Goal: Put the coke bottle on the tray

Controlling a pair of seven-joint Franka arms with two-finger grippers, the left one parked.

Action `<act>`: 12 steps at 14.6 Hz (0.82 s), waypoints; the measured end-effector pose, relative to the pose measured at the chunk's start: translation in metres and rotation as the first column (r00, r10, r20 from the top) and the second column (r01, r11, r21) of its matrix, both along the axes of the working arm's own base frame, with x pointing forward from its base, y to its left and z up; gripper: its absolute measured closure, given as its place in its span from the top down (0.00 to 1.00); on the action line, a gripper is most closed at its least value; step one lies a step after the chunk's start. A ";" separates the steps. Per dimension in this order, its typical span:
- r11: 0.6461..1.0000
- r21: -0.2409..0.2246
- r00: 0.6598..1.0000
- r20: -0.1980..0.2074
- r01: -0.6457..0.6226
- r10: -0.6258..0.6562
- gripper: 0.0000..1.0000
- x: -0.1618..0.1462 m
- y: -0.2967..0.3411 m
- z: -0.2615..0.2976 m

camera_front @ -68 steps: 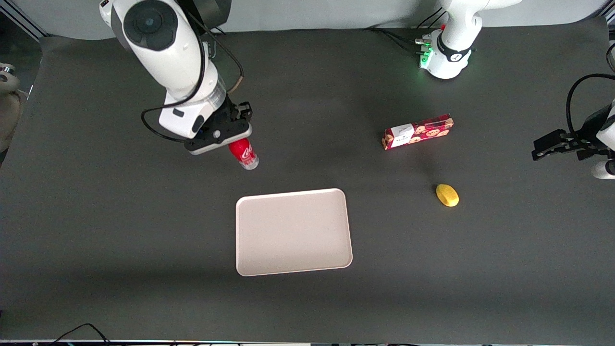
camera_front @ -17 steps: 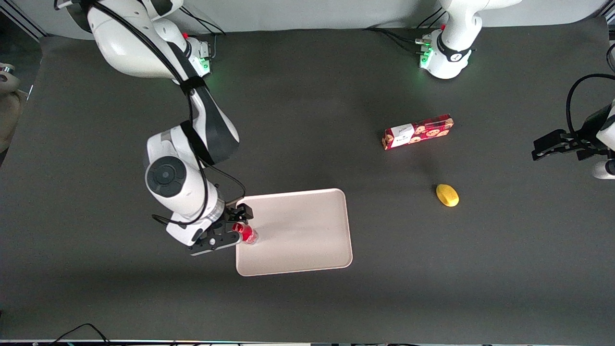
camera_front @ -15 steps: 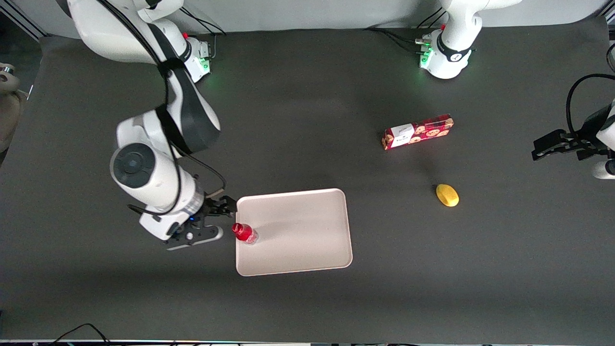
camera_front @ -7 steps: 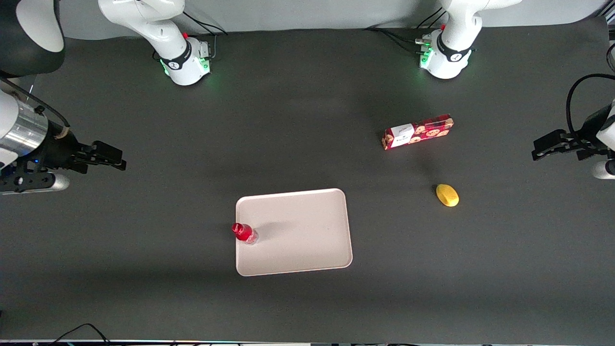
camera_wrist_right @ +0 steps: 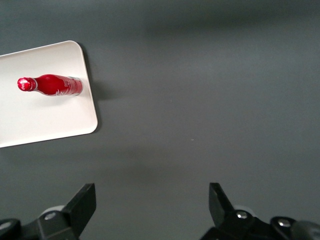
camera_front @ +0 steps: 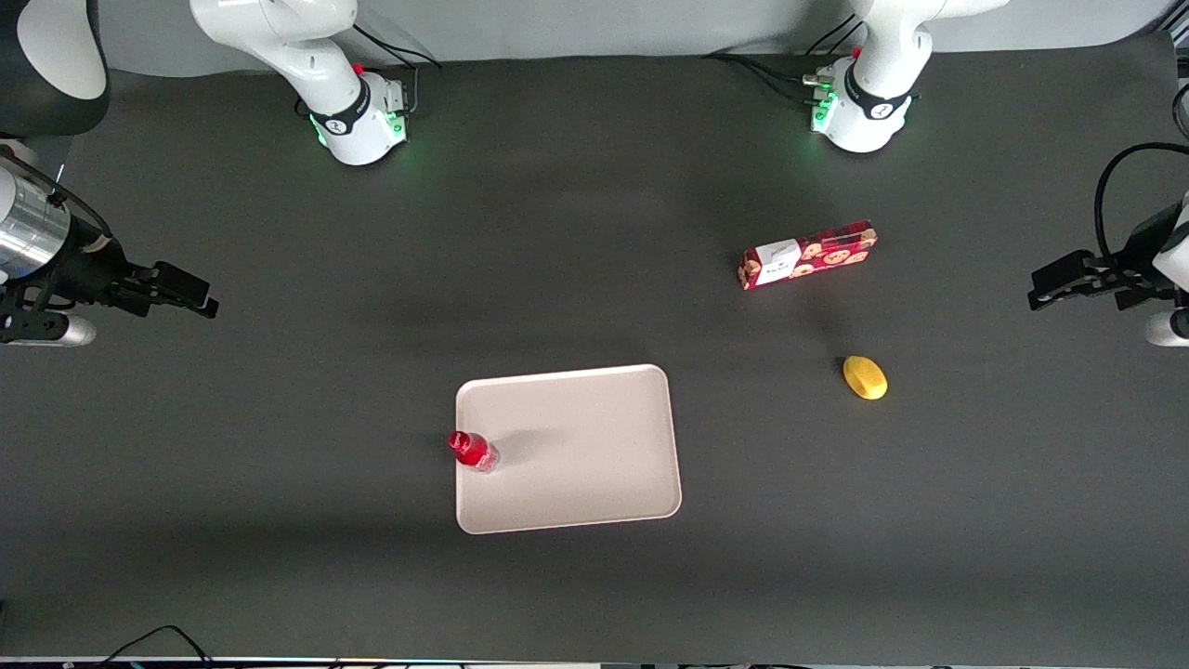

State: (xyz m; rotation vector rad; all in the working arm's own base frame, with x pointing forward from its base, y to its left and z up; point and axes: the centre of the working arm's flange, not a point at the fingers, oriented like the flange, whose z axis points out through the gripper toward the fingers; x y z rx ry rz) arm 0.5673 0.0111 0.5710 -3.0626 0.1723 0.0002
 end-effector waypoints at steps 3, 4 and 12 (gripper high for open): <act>0.999 -0.024 1.000 0.002 0.024 -0.024 1.00 -0.005 -0.002 -0.003; 0.999 -0.028 1.000 -0.002 0.025 -0.025 1.00 -0.006 -0.003 -0.005; 0.995 -0.096 0.999 0.040 0.021 -0.017 1.00 -0.035 -0.015 -0.005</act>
